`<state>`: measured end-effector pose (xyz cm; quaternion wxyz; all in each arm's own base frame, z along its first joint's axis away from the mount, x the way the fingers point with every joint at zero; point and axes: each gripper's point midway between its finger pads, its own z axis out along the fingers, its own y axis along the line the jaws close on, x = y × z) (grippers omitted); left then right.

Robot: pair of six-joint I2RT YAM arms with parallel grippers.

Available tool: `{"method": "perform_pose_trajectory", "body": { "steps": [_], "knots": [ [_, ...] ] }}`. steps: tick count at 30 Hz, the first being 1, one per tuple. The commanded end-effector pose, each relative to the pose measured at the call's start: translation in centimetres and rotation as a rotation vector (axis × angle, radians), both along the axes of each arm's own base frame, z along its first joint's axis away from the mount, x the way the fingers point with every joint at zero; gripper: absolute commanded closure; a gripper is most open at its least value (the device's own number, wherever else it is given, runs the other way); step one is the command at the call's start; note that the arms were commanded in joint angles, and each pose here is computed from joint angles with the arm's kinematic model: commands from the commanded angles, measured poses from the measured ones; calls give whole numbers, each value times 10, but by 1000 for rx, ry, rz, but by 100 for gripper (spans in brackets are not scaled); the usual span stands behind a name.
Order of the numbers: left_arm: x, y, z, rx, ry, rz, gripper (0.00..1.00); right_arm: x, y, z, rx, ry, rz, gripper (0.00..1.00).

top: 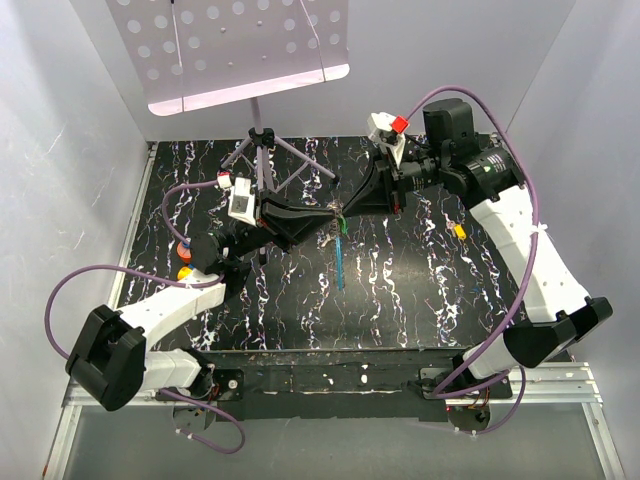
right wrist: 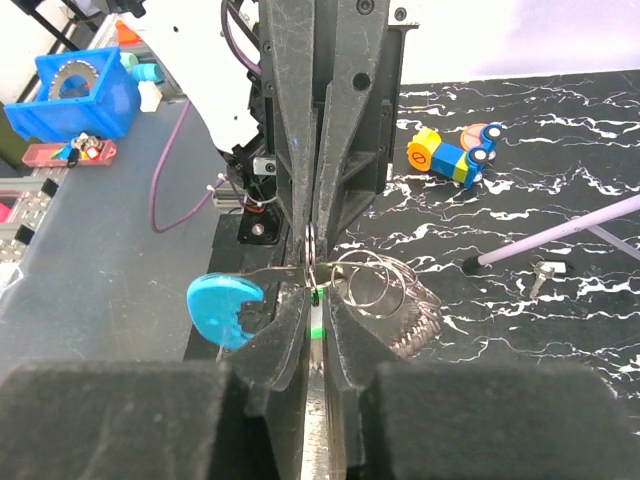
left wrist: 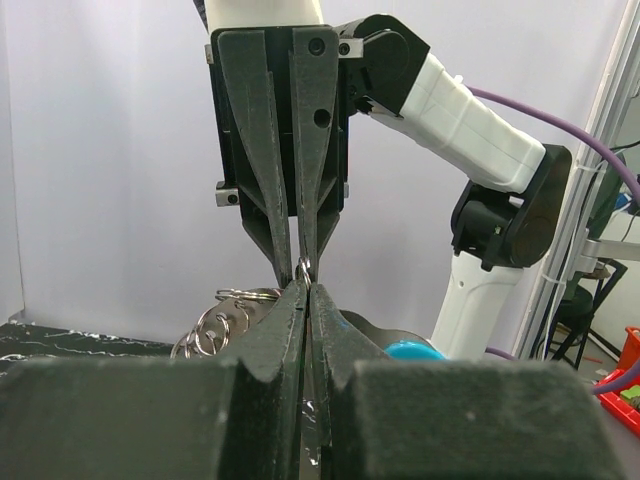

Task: Put the keys on the keyring

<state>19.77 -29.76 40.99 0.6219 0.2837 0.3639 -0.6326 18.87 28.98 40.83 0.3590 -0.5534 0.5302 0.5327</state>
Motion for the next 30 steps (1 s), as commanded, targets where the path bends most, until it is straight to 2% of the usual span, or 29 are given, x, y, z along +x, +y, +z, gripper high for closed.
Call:
{"method": "perform_pose_trajectory", "body": {
  "steps": [1, 3, 5, 10, 21, 23, 26, 30],
  "knots": [
    [-24, 19, 44, -122, -164, 8, 100, -11, -3, 12, 30, -23, 19, 87],
    [-26, 20, 46, -124, -169, 9, 100, -12, -2, 12, 31, -17, 23, 95],
    [-25, 20, 46, -122, -172, 13, 100, -13, -2, 12, 32, -8, 27, 99],
    [-28, 22, 49, -126, -186, 19, 100, -14, -1, 9, 26, 36, 21, 99],
    [-31, 23, 50, -127, -204, 12, 100, -21, 3, 3, 31, 233, 79, 99],
    [-32, 23, 50, -126, -205, 11, 100, -21, 3, 6, 38, 222, 81, 84],
    [-31, 23, 47, -121, -200, 14, 100, -23, -1, 14, 50, 186, 81, 69],
    [-32, 23, 45, -115, -199, 13, 100, -19, -10, 30, 84, 101, 73, 61]
  ]
}}
